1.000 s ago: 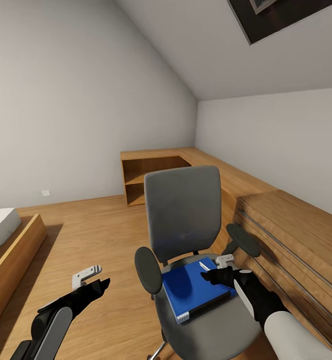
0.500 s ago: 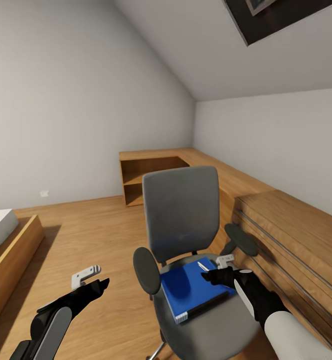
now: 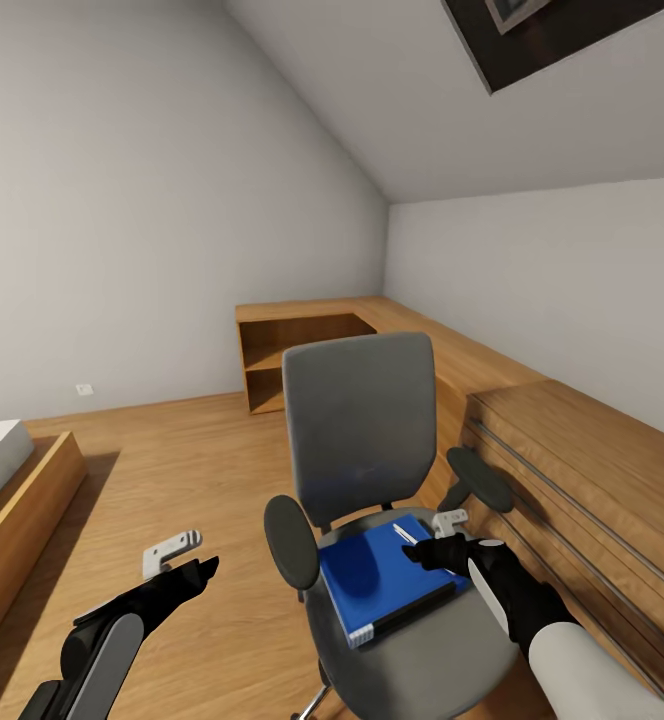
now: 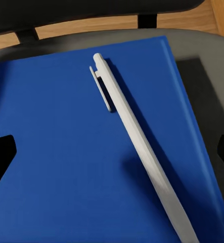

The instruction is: In the bedroom, organize the workspace by keeping the computer under the desk, ensuring the monitor is on the desk, placing the keyboard on the desk next to the monitor, placing the mouse on the desk next to the keyboard, moving the folder from the swivel chair onto the desk next to the mouse, stacking the notebook on top of the folder with the pen on top of the notebook, and positioning the swivel chair next to the desk.

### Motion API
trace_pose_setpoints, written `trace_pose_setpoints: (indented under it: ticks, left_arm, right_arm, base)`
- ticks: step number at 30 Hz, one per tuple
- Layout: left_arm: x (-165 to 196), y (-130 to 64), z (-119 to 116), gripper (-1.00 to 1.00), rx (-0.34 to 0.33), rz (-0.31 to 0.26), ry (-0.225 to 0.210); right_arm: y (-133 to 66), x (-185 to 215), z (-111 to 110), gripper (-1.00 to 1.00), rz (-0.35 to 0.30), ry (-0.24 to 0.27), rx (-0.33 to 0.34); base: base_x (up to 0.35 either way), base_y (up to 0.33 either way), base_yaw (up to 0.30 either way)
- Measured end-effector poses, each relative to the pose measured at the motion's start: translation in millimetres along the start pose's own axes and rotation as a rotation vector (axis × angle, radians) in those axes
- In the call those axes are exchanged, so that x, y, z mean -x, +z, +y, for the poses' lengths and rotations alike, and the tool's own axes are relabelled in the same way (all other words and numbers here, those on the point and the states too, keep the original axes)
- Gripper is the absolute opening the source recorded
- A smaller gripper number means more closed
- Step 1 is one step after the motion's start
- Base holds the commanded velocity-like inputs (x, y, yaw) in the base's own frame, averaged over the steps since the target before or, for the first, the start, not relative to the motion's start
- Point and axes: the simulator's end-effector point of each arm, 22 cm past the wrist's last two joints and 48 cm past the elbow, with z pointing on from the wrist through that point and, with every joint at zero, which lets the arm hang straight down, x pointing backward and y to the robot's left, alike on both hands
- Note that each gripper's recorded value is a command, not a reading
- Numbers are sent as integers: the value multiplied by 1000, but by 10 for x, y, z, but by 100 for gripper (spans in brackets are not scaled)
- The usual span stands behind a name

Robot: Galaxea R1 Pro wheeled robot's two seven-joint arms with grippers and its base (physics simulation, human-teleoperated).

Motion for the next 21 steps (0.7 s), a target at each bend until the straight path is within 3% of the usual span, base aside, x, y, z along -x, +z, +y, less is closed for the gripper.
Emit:
trace_pose_setpoints:
  ticks: [21]
  left_arm:
    - [48,-3,89,100,15,-9,-17]
  right_arm:
    - [0,-3,-3,100,0,2,0]
  base:
    - [0,0,0]
